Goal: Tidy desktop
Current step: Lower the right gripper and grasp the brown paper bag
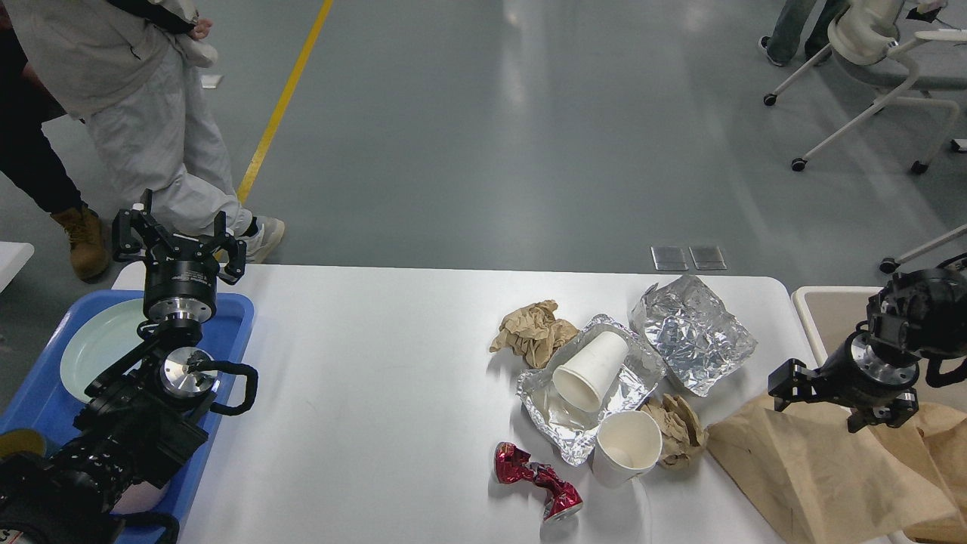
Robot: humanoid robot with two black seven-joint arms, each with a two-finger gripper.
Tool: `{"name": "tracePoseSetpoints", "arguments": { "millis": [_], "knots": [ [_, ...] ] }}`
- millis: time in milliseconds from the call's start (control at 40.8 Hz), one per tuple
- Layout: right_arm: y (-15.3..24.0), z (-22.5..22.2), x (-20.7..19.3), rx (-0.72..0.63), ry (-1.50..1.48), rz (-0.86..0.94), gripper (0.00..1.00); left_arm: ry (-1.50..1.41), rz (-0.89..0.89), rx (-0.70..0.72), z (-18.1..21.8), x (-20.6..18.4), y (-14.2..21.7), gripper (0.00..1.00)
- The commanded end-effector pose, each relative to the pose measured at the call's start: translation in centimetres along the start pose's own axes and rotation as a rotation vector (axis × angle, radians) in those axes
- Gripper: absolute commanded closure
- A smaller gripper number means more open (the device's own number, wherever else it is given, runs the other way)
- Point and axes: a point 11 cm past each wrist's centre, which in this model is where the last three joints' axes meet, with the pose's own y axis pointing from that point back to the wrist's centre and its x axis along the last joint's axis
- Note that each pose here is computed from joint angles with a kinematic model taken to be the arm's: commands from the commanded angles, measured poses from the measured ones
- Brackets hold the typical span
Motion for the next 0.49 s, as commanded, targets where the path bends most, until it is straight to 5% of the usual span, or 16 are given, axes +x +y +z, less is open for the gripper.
{"name": "tracePoseSetpoints", "arguments": {
  "millis": [0,319,392,417,466],
  "knots": [
    [-0.8,0.3,-0.3,-0.007,0.006,0.016,0.01,0.000,0.000,0.000,0.0,0.0,0.0,0.04],
    [-3.9,0.0,-1.1,0.006,-0.010,0.152,0.19,0.000,0.000,0.000,0.0,0.0,0.0,0.03],
    [-4.0,0.6,-1.3,-0.042,-0.017,0.151,0.40,0.000,0.000,0.000,0.0,0.0,0.0,0.04],
    [-4.1,0.8,-1.5,-0.065,-0.018,0.140,0.65,0.000,0.000,-0.002,0.0,0.0,0.0,0.04],
    [-4.2,1.2,-1.8,-0.084,-0.023,0.125,0.90,0.000,0.000,0.000,0.0,0.0,0.0,0.04]
  ]
}}
